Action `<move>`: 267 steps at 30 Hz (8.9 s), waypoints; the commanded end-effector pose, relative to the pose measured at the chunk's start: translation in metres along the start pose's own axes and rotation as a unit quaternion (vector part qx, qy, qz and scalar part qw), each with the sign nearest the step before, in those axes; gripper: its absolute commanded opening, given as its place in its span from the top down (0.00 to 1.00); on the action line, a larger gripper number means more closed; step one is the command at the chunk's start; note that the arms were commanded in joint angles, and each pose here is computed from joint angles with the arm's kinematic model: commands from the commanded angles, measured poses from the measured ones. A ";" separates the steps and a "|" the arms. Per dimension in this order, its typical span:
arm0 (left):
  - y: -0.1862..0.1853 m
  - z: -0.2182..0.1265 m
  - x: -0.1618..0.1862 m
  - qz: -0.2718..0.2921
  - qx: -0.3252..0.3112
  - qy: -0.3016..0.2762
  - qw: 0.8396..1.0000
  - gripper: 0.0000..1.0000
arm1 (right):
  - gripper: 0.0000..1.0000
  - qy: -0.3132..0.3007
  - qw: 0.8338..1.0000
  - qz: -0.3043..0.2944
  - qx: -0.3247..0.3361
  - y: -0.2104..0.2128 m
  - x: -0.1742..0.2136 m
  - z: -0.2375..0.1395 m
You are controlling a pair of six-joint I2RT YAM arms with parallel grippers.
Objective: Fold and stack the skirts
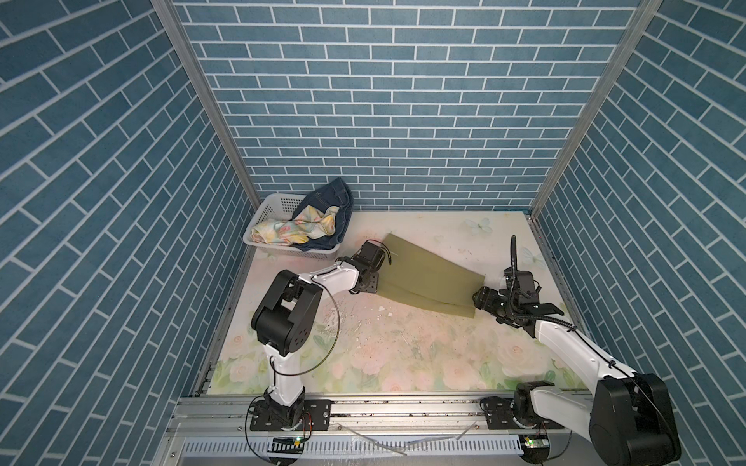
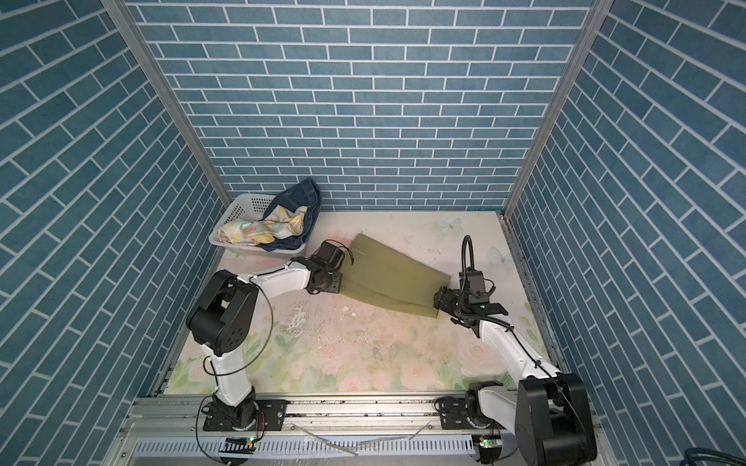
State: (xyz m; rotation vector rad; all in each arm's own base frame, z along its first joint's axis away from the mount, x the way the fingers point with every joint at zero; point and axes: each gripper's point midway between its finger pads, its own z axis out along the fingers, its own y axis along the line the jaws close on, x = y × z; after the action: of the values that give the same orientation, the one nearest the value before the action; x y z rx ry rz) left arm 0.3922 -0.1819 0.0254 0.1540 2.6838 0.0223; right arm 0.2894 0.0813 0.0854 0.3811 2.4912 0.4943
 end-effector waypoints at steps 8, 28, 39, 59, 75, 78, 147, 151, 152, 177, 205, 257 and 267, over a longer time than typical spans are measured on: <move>0.001 -0.002 0.017 -0.004 0.016 0.009 1.000 1.00 | 0.21 0.004 1.000 -0.005 0.003 0.001 0.003 -0.010; 0.006 -0.078 0.064 -0.076 0.094 -0.045 0.992 0.47 | 0.28 0.035 0.999 -0.002 -0.011 0.009 0.009 0.009; 0.005 -0.048 0.007 -0.091 0.112 -0.040 0.989 0.46 | 0.33 0.049 0.998 -0.009 -0.025 0.023 0.013 0.021; 0.009 -0.006 0.005 -0.094 0.113 -0.007 0.989 0.96 | 0.45 0.064 0.998 -0.019 -0.021 0.028 0.025 0.031; 0.009 -0.024 -0.001 -0.093 0.120 -0.023 0.988 1.00 | 0.57 0.043 0.998 -0.037 0.018 0.019 0.009 0.036; 0.010 -0.027 -0.002 -0.093 0.120 -0.025 0.988 1.00 | 0.58 0.033 0.999 -0.035 0.016 0.020 0.001 0.036; 0.001 -0.024 0.071 -0.110 0.116 0.011 0.987 1.00 | 1.00 0.070 0.996 -0.047 0.039 -0.005 0.027 0.046; 0.007 -0.025 0.072 -0.108 0.102 0.009 0.989 0.96 | 0.93 0.073 0.996 -0.049 0.036 -0.002 0.026 0.042; 0.007 -0.027 0.070 -0.107 0.100 0.007 0.989 0.90 | 0.86 0.072 0.996 -0.050 0.035 -0.001 0.024 0.040; 0.007 -0.026 0.000 -0.039 0.056 -0.013 0.998 0.25 | 0.39 0.066 0.993 0.080 -0.057 0.008 -0.008 0.064; -0.005 0.037 0.035 -0.034 0.098 0.069 0.992 0.95 | 1.00 0.086 0.991 0.075 -0.070 0.005 0.002 0.087; -0.008 0.023 0.082 -0.108 0.124 0.045 0.985 1.00 | 1.00 0.038 0.980 -0.176 -0.081 0.227 -0.002 0.046; -0.002 0.017 0.090 -0.140 0.142 0.041 0.979 1.00 | 1.00 0.033 0.978 -0.188 -0.086 0.231 -0.012 0.038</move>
State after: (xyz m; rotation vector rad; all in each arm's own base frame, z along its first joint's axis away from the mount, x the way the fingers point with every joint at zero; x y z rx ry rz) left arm 0.3655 -0.1993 0.0192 -0.0837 2.5331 -0.5631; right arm 0.3498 0.2886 0.1345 -0.1518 2.5307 0.5567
